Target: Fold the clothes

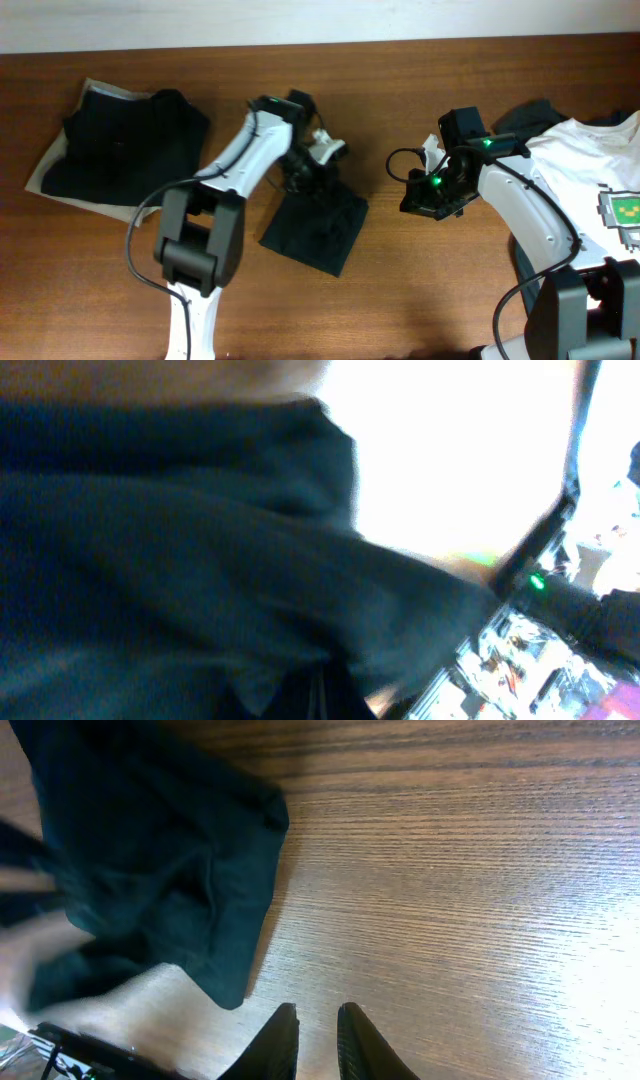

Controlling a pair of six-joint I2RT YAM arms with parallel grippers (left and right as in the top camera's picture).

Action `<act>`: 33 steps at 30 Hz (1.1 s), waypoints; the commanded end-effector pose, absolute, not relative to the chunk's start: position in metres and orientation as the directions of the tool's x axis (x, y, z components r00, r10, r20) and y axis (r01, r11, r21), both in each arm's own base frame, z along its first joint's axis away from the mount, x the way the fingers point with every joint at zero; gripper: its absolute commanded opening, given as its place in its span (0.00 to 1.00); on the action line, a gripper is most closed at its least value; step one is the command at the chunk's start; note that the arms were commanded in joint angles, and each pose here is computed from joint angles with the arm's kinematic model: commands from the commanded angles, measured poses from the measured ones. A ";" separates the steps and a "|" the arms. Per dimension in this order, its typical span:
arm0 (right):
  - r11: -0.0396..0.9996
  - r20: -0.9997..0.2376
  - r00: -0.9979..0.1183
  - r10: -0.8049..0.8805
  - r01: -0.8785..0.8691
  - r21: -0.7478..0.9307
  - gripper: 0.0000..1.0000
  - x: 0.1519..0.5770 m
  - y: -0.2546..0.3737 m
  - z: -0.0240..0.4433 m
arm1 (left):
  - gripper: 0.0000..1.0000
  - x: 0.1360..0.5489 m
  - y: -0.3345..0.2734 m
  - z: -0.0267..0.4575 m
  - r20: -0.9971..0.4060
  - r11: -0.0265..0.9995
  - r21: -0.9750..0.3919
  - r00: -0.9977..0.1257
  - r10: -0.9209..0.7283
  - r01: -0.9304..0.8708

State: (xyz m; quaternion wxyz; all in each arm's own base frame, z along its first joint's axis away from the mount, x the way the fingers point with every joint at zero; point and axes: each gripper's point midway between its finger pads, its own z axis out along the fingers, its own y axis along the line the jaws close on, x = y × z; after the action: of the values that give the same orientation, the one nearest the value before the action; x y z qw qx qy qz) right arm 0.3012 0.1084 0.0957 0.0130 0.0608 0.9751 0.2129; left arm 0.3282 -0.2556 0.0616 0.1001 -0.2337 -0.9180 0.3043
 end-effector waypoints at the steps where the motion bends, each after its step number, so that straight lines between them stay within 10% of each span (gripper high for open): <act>1: 0.905 -0.031 -0.992 0.122 0.098 0.414 0.19 0.306 0.106 0.101 | 0.00 0.305 -0.272 0.096 -0.010 0.623 -0.656 -0.829 0.559 0.427; 5: 0.905 -0.033 -0.992 0.121 0.097 0.415 0.24 0.306 0.106 0.101 | 0.01 0.339 -0.187 0.117 -0.039 0.842 -0.260 -0.876 0.481 0.473; 8: 0.893 -0.080 -0.993 0.083 0.038 0.449 0.29 0.314 0.113 0.105 | 0.05 0.361 -0.175 0.105 -0.094 0.861 -0.228 -0.891 0.445 0.454; 11: 0.804 -0.169 -0.982 -0.082 -0.165 0.571 0.54 0.313 0.154 0.114 | 0.37 0.370 -0.150 0.067 -0.078 0.908 -0.207 -0.932 0.355 0.363; 14: 0.761 -0.208 -0.966 -0.154 -0.250 0.599 0.24 0.318 0.219 0.094 | 0.43 0.369 -0.151 0.063 -0.093 0.832 -0.435 -0.936 0.340 0.345; 18: 0.855 0.198 -0.979 0.057 0.150 0.496 0.04 0.293 0.223 -0.001 | 0.54 0.366 -0.151 0.066 -0.115 0.780 -0.523 -0.936 0.334 0.343; 27: 0.899 0.265 -0.955 0.135 0.230 0.372 0.06 0.281 0.201 -0.014 | 0.68 0.332 -0.187 0.004 -0.140 0.685 -0.604 -0.900 0.413 0.408; 29: 0.899 0.265 -0.955 0.135 0.230 0.372 0.06 0.281 0.201 -0.014 | 0.65 0.322 -0.210 0.001 -0.136 0.601 -0.700 -0.898 0.418 0.386; 32: 0.894 0.264 -0.955 0.132 0.230 0.385 0.05 0.281 0.202 -0.009 | 0.04 0.328 -0.216 0.009 -0.165 0.578 -0.712 -0.896 0.413 0.398; 33: 0.890 0.245 -0.960 0.133 0.225 0.397 0.06 0.285 0.200 -0.002 | 0.00 0.329 -0.214 0.011 -0.159 0.582 -0.714 -0.899 0.408 0.390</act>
State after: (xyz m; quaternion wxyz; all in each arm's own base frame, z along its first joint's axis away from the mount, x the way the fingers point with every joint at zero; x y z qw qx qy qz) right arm 0.2823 0.2166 0.0020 -0.1215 0.0844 0.9574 0.2480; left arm 0.3290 -0.2124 0.0083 0.0067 -0.2288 -0.8962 0.3801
